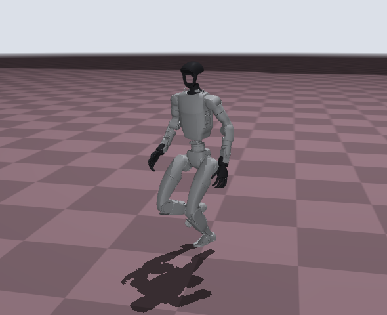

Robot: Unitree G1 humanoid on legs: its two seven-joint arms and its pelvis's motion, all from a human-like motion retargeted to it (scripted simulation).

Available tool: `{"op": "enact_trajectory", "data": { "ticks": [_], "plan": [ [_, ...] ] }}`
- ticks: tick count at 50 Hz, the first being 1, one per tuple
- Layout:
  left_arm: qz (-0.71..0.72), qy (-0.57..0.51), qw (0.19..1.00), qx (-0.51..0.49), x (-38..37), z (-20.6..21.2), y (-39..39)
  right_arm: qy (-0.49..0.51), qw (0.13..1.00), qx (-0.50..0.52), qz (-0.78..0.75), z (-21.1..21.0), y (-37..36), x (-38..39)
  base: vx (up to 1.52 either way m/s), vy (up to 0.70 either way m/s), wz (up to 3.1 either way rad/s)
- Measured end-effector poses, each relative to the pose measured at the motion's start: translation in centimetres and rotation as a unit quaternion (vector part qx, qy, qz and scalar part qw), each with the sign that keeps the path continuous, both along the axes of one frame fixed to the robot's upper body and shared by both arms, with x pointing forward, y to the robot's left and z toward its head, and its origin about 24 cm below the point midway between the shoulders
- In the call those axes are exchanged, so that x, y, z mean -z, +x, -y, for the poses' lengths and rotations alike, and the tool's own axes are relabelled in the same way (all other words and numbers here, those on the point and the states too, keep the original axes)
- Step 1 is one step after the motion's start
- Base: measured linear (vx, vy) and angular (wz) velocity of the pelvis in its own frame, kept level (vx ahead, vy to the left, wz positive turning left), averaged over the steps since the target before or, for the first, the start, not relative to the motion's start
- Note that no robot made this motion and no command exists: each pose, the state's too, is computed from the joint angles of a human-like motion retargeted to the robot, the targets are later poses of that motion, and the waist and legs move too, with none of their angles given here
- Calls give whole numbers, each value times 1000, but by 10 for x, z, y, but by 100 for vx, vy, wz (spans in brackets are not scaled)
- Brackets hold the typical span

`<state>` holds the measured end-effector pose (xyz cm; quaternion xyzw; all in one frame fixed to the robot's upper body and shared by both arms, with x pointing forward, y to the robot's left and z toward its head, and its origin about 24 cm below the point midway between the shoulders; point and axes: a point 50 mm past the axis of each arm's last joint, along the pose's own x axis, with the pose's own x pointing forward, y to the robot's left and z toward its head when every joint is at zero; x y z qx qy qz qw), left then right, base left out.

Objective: Run

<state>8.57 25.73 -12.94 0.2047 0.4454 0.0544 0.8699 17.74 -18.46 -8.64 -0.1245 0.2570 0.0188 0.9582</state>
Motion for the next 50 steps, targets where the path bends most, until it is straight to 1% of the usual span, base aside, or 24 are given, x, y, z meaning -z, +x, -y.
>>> {"op": "enact_trajectory", "data": {
  "ticks": [4,8,12,15,18,20,22,25,29,33,36,39,42,46,50],
  "plan": [
    [99,-31,995,13,-16,27,60,-56,978,-7,-200,25,-81,55,147,-18,16],
    [219,-69,971,66,-54,46,110,-69,926,-16,-371,42,-175,75,143,-21,-8],
    [303,-100,942,110,-89,60,140,-72,879,-27,-470,55,-237,71,136,-18,-11],
    [317,-111,934,123,-96,67,142,-88,859,-51,-502,63,-256,66,135,-18,-14],
    [287,-96,946,113,-88,61,138,-129,869,-98,-468,75,-222,68,129,-17,-20],
    [245,-81,961,98,-71,57,128,-158,894,-109,-404,76,-174,69,127,-9,-24],
    [194,-69,974,95,-52,54,110,-162,931,-90,-315,70,-119,63,130,-1,-19],
    [116,-62,986,98,-28,43,65,-129,975,-53,-173,58,-54,38,136,9,-29],
    [44,-45,995,81,-16,16,9,-86,995,-42,0,48,4,-15,141,14,-24],
    [9,-23,998,58,-24,-14,-28,-55,989,-64,122,37,36,-65,138,12,23],
    [9,-2,998,60,-33,-27,-34,-42,983,-73,164,29,42,-81,137,3,13],
    [32,31,996,75,-43,-38,-20,-41,987,-60,141,24,34,-69,134,-6,5],
    [84,64,990,93,-52,-37,19,-57,997,-38,33,21,9,-21,129,-10,0],
    [194,33,974,109,-69,0,84,-85,980,-40,-176,34,-70,45,131,0,21],
    [290,-36,943,159,-98,39,119,-70,932,-54,-350,46,-165,70,128,-13,29]
  ]
}}
